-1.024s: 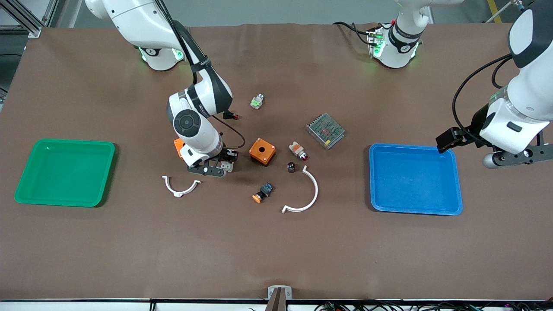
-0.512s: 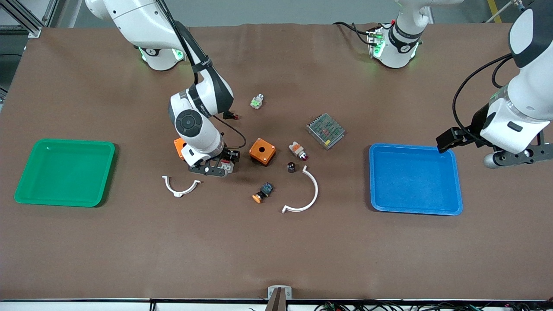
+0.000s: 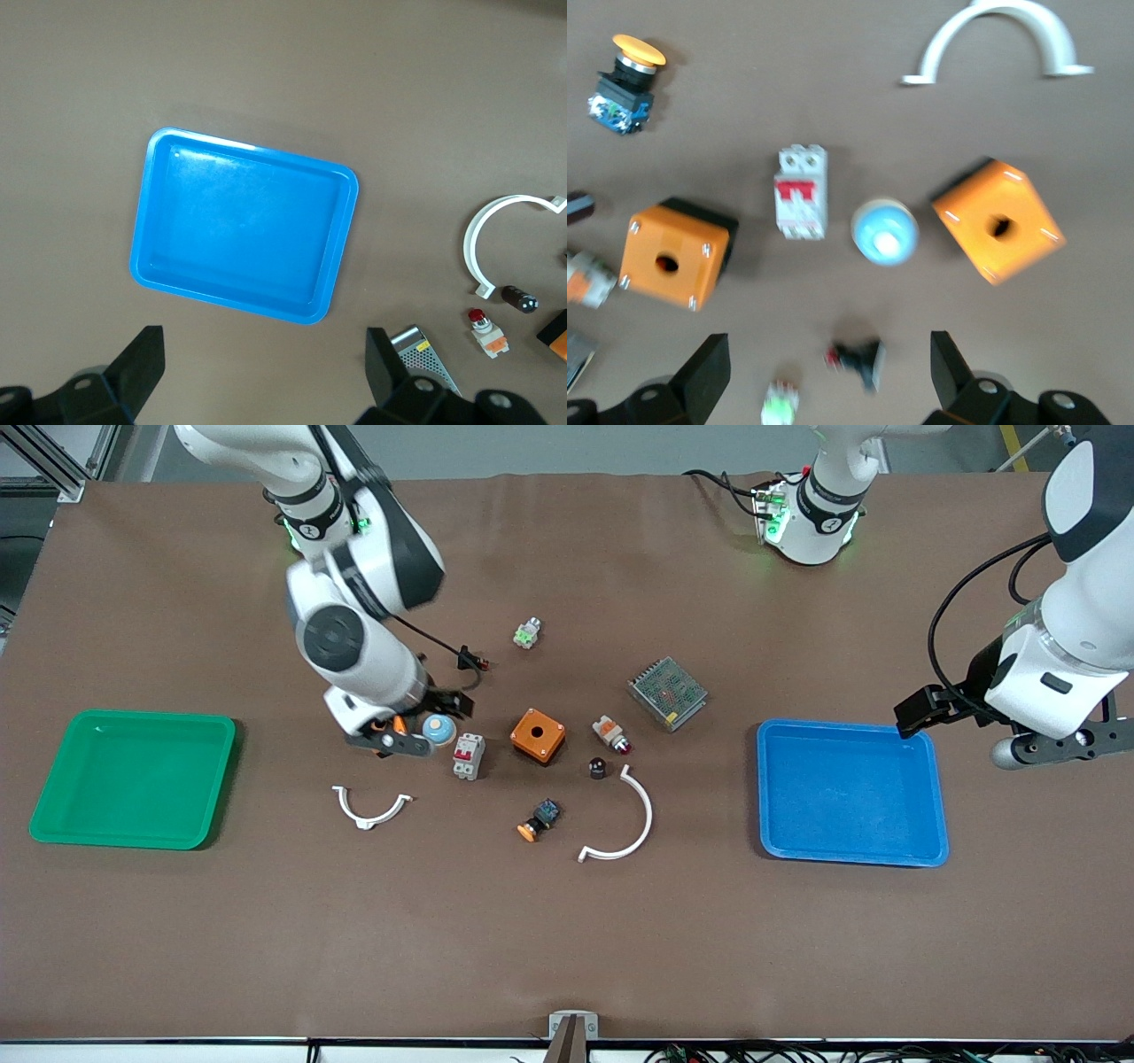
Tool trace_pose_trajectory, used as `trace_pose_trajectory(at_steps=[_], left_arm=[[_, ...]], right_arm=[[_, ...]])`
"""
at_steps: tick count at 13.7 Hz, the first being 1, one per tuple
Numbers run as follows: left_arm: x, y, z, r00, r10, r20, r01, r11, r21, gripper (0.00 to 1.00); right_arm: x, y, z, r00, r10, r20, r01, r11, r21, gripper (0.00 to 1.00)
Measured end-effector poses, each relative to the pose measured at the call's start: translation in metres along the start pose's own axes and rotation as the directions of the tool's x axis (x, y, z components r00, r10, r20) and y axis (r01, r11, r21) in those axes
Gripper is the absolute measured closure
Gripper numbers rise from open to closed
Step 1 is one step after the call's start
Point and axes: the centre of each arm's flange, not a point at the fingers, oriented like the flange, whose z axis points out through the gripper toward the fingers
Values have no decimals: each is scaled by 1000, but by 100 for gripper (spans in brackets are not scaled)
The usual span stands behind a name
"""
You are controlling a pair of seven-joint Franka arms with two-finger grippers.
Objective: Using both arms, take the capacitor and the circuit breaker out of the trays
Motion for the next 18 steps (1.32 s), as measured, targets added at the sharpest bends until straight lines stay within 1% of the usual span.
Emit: trace_pose_trajectory(at_steps=[2,3,5,6,8,9,11,13,15,17,18], left_arm=[[0,1,0,1000,1,0,-1,1000,0,0],[0,1,0,1000,2,0,-2,1000,0,0],[-1,2,0,1000,3,0,-3,1000,0,0],[-1,1,0,1000,2,0,-2,1000,0,0],[1,-3,1,1000,-10,6,10,1000,-12,0],[1,-6,2,1000,-17,11,17,1000,-19,0],[-3,-9,3,1000,-23,6,23,999,-26,0],[-16,-10,4,1000,-22,-14,22,999,-30,0],[-29,-16,-1,999,-15,-29,14,999,-30,0],[-38,-23,-12,998,41,-42,-42,999,-25,0],[-43,-26,-16,996,76,-42,-77,997,-21,0]], right_arm=[[-15,43,-61,1000,14,13,-14,1000,26,0],[-19,66,-84,1000,3,9,-3,999,42,0],[-11,115,-114,999,-38,-14,38,997,64,0],[-4,141,-124,998,-58,-28,59,996,60,0],[13,188,-145,994,-89,-68,91,996,26,0],[17,207,-160,990,-109,-86,111,994,19,0],[22,241,-190,982,-146,-122,150,989,19,0],[24,264,-212,976,-155,-155,161,987,21,0],[23,269,-231,968,-156,-196,162,987,14,0],[21,269,-249,960,-156,-232,162,987,6,0],[20,269,-254,958,-156,-242,162,987,4,0]])
